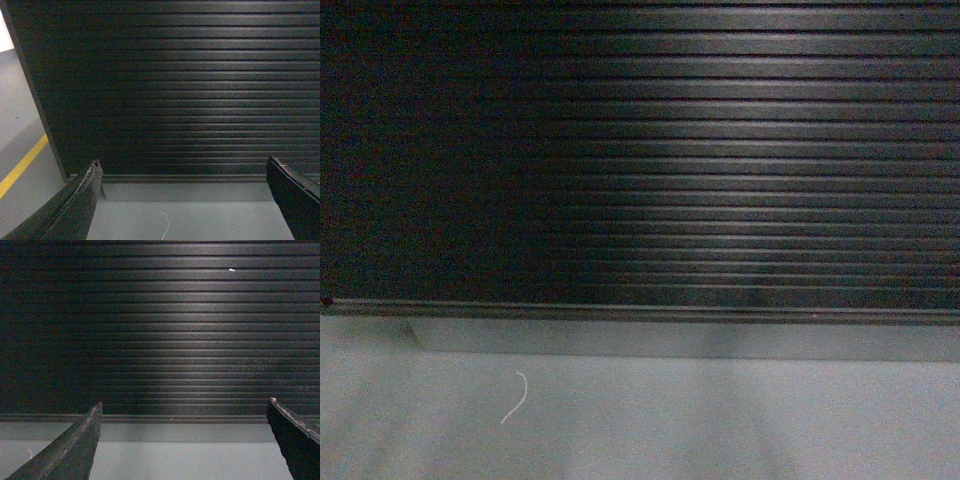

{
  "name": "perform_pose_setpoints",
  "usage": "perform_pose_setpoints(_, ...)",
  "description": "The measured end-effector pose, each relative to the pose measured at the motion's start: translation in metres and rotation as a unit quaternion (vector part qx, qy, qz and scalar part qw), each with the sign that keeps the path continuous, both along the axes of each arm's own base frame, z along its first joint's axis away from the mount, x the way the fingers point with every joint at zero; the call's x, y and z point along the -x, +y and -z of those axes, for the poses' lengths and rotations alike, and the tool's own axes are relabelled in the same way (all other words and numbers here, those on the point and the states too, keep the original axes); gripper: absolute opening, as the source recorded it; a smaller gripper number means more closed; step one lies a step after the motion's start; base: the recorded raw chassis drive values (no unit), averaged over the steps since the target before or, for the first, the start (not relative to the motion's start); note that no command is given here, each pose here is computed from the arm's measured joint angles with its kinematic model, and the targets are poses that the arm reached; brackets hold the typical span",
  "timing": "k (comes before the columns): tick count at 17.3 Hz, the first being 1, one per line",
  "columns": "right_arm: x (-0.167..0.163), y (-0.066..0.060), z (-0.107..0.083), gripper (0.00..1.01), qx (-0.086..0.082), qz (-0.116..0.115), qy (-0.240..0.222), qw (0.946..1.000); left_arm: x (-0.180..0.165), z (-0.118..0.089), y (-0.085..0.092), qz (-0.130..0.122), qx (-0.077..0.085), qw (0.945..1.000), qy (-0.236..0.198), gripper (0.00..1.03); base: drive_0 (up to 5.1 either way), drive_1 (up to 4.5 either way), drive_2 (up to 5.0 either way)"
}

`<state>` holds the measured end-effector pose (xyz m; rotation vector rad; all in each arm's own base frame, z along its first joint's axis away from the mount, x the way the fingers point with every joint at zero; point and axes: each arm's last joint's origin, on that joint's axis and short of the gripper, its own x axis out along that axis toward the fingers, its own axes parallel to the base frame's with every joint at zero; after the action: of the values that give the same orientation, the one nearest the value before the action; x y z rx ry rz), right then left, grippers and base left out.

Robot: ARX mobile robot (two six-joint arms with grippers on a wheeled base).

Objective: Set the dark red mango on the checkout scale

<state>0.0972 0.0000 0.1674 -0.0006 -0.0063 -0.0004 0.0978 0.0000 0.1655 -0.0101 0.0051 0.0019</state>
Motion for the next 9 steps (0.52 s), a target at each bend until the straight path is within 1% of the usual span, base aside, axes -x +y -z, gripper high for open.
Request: perform_pose_setpoints(9,0.0,0.0,0.0001,0.98,0.0,0.0,0.0,1.0,0.0,0.0001,0.0,0.0,0.0,1.0,0.0,0.98,0.0,4.0,-4.1)
